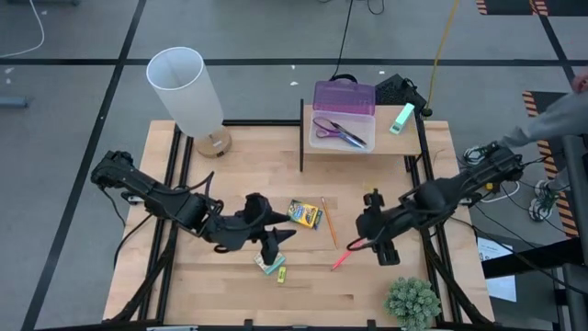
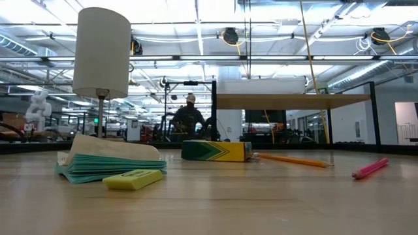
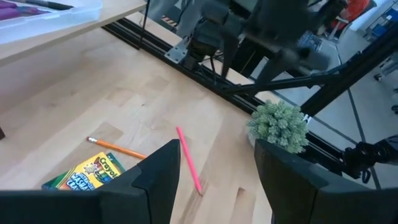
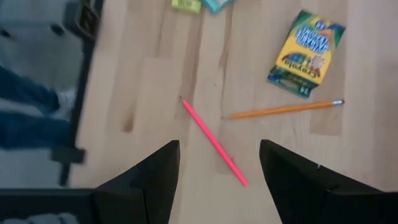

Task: Pick & place school supplies into a supply box
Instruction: Put the pink pencil into the purple supply box on the shelf

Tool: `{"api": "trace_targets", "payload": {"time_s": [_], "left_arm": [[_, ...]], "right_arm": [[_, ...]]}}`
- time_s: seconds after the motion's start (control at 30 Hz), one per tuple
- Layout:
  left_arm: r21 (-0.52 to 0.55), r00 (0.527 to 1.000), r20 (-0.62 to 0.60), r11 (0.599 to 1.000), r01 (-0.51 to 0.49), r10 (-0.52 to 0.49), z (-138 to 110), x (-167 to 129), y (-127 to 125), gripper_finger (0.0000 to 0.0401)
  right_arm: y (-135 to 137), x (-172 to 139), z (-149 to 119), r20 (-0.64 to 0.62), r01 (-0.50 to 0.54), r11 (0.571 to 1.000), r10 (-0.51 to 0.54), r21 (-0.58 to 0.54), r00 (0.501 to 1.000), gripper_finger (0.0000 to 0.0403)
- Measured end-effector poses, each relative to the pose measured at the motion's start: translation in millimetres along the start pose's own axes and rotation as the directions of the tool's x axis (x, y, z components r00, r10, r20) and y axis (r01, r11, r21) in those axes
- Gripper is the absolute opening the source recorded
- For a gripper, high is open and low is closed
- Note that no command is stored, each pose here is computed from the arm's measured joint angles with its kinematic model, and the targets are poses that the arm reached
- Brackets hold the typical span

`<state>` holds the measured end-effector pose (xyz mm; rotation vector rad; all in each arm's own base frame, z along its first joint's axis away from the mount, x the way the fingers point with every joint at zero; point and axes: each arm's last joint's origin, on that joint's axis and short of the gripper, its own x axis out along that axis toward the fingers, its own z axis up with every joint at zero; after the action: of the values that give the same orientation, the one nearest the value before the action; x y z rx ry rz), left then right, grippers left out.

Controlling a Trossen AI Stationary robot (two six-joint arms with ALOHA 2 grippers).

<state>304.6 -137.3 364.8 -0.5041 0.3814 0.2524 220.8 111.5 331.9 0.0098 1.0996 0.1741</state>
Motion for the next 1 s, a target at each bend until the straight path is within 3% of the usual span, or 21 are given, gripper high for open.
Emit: {"api": "trace_targets", "payload": {"time_s": [0.33,0.57,1.0], "left_arm": [[-0.026,0.999,0.020,0.999,-0.027,0.028,1.9,1.3,2.5,0.0209],[-0.018,0.999,0.020,0.999,-0.036,0.036,3.1,2.5,4.4,0.0209],[-0.012,0.998,0.005,0.998,-0.058,0.058,2.3,3.4,7.6,0.0209]], "right_arm": [[-10.5,62.0,-36.4,-0.123,-0.002,0.983,-0.021,-0.185,0.992,0.0215],[-19.5,92.0,-50.7,-0.089,-0.008,0.957,-0.018,-0.290,0.996,0.0215],[-36.9,126.9,-76.3,-0.078,-0.069,0.929,0.044,-0.363,0.996,0.0215]]}}
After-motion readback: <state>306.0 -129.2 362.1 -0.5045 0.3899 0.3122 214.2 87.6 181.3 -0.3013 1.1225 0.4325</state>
